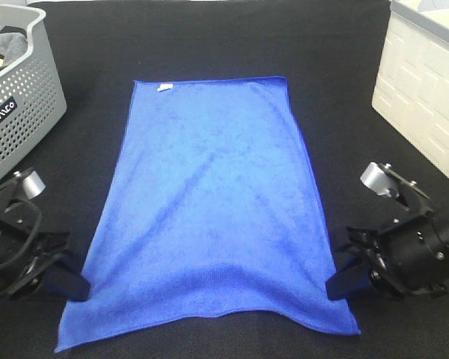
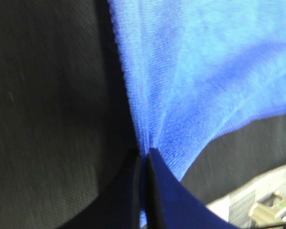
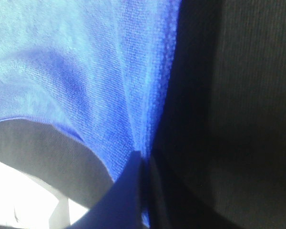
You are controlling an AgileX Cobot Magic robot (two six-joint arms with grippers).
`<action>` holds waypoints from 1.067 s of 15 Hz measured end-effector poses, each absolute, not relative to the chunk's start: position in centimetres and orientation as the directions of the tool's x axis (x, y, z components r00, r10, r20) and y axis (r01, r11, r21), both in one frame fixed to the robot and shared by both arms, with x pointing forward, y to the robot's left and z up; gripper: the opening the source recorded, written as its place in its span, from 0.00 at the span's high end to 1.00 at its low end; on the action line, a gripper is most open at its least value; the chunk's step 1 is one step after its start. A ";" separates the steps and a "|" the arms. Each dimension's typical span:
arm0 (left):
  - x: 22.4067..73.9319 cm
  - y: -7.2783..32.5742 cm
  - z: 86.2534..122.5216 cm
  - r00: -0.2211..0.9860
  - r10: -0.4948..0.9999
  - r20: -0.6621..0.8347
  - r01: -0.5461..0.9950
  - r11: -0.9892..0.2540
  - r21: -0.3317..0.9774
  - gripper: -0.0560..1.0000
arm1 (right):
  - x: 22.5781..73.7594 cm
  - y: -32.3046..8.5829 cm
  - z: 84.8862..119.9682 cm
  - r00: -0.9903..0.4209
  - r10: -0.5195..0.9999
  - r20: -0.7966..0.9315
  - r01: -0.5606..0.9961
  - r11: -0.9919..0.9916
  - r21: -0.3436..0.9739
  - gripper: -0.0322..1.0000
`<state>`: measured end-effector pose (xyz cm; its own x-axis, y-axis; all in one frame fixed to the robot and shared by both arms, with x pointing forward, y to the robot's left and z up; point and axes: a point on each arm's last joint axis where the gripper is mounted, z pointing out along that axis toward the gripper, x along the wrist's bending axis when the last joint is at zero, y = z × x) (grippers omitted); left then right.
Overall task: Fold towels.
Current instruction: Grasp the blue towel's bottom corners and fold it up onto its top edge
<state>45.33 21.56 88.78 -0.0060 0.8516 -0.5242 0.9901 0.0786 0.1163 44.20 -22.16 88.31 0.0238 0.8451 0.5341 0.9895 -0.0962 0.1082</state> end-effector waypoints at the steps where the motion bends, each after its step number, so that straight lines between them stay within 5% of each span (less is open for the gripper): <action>1: 44.7 21.7 89.3 0.007 0.855 -0.519 0.990 0.068 0.126 0.95 | 43.4 -22.2 88.7 0.026 0.843 0.538 0.990 -0.096 0.103 0.97; 9: 41.7 22.4 90.7 0.015 0.871 -0.491 0.996 0.032 0.086 0.95 | 39.3 -22.9 88.6 0.052 0.852 0.521 0.995 -0.090 0.049 0.97; 16: 47.1 22.2 92.3 0.006 0.891 -0.454 0.957 0.126 0.261 0.95 | 48.0 -21.7 93.5 -0.078 0.846 0.527 0.956 -0.086 0.280 0.97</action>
